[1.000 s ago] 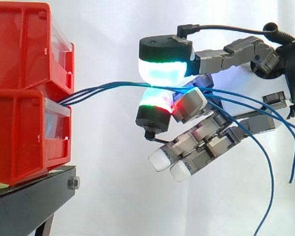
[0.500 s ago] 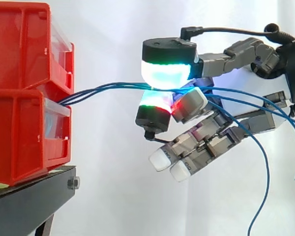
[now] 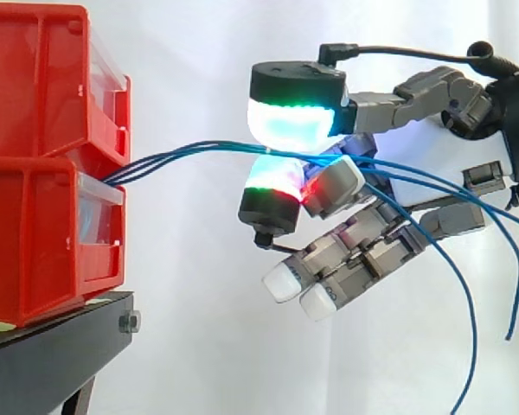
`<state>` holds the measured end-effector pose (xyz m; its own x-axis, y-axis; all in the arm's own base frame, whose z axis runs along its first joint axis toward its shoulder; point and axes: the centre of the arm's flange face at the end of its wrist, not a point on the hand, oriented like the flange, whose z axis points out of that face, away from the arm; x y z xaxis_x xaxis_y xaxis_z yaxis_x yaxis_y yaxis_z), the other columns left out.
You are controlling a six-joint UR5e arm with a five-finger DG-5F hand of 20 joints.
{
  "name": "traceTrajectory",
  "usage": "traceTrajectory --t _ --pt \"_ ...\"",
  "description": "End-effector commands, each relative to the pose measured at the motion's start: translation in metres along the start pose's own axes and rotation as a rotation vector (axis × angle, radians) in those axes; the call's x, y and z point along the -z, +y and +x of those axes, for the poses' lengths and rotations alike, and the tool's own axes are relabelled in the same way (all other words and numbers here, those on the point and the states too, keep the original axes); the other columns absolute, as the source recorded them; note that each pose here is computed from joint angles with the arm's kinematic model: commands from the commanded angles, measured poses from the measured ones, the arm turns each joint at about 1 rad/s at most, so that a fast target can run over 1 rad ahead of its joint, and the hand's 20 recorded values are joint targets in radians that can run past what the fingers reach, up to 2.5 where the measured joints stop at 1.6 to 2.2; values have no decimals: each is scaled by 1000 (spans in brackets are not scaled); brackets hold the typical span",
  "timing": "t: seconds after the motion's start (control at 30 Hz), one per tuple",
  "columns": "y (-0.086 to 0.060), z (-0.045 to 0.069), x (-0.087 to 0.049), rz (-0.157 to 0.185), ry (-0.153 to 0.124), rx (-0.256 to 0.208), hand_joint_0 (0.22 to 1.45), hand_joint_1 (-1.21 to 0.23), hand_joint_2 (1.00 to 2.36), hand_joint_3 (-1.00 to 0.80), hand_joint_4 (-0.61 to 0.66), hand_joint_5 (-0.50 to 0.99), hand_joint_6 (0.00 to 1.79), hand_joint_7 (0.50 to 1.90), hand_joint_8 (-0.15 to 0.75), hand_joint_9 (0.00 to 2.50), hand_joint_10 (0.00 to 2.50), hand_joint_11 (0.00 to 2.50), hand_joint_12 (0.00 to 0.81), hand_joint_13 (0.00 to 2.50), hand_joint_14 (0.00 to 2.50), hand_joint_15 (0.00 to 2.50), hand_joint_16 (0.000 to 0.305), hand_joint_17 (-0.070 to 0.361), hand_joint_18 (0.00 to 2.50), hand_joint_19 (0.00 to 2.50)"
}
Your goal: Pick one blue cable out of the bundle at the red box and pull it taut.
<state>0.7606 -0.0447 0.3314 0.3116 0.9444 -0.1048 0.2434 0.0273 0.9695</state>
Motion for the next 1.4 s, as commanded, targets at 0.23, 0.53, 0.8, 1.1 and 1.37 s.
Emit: traceTrajectory --t 0.23,0.53,0.8,1.1,1.37 --pt "0 0 0 0 0 0 541 -821 1000 -500 330 -131 879 1421 309 1129 22 1190 437 763 12 400 59 133 672 340" --pt "0 0 0 0 0 0 623 -829 1010 -373 316 -131 882 1443 298 1129 21 1186 426 766 12 398 57 128 670 335" --pt "-1 1 0 1 1 1 667 -901 1002 -481 268 -177 874 1329 297 1030 21 1159 426 733 12 374 57 129 667 299" --pt "1 1 1 -2 1 -1 657 -912 1000 -500 274 -186 876 1293 299 1007 20 1157 424 721 13 364 57 129 660 299" --pt "0 1 0 -1 1 0 531 -762 1000 -500 282 -166 859 1295 321 1052 20 1143 442 718 11 380 61 138 643 349"
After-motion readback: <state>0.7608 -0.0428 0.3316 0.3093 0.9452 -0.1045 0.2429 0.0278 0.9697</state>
